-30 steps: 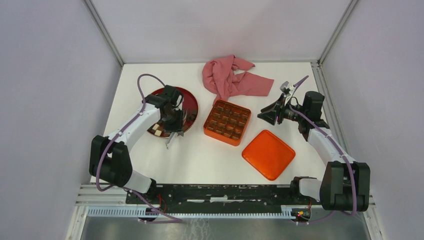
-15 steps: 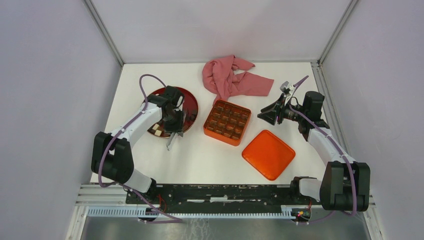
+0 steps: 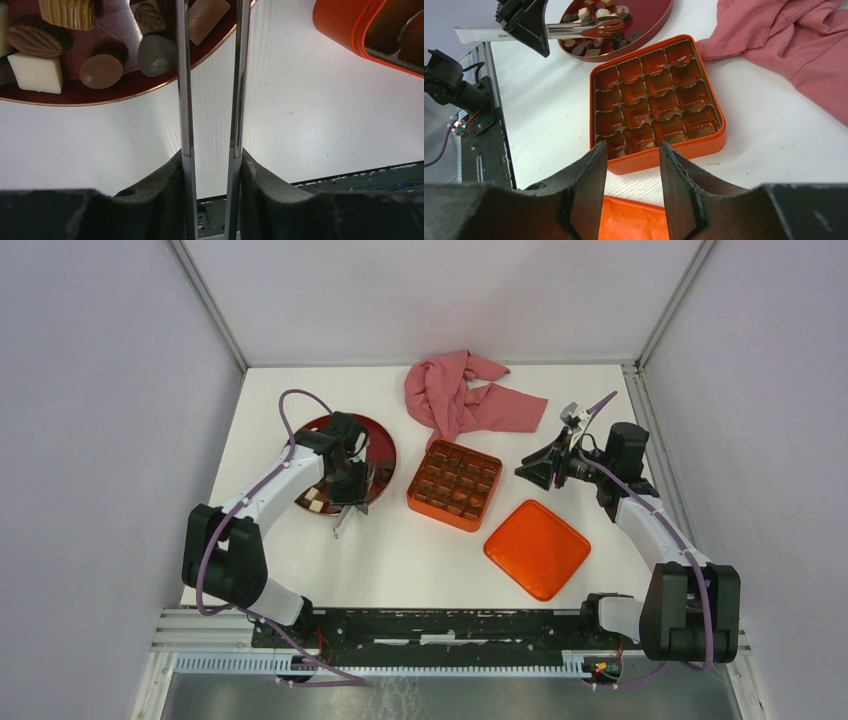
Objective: Pack the chocolate
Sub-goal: Pick up the fake chocolate from the plate.
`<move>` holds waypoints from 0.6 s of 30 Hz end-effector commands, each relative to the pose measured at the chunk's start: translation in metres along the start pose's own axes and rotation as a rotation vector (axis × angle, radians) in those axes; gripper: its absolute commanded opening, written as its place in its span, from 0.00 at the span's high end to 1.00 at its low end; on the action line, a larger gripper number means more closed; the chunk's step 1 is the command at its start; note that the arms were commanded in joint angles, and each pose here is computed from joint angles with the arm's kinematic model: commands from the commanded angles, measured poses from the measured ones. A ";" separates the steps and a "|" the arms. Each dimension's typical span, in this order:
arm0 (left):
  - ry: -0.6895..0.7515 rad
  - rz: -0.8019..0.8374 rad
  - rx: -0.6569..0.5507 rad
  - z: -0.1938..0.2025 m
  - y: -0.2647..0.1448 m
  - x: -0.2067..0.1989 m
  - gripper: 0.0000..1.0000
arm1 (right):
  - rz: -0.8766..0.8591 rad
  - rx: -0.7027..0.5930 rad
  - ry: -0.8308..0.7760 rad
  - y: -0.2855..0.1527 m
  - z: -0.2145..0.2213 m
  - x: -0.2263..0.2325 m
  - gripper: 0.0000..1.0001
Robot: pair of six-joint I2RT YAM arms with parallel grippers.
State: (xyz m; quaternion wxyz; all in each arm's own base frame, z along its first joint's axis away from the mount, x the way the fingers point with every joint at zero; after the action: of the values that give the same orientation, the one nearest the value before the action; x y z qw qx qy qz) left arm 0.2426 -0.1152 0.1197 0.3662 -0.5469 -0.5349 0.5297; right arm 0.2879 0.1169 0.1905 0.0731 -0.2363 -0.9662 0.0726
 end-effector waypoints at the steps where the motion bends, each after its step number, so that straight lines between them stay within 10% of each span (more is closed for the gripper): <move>1: 0.036 0.039 -0.044 -0.003 -0.014 -0.004 0.58 | 0.001 -0.031 -0.076 -0.001 -0.020 -0.004 0.52; 18: 0.031 0.006 -0.012 0.006 -0.011 0.003 0.58 | 0.000 -0.031 -0.073 -0.001 -0.019 -0.004 0.51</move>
State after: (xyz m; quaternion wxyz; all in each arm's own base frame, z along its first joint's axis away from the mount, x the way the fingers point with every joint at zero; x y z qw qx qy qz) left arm 0.2353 -0.1124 0.1176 0.3751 -0.5390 -0.5332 0.5334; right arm 0.2879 0.1169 0.1905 0.0733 -0.2363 -0.9662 0.0725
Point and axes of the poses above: each gripper's point midway between its finger pads, its own y axis out along the fingers, its own x axis along the line the jaws close on, z = x × y, the point moved 3 cm from there along -y, back along the fingers, and after that the axes turned 13 degrees about -y, right-handed, at the moved point
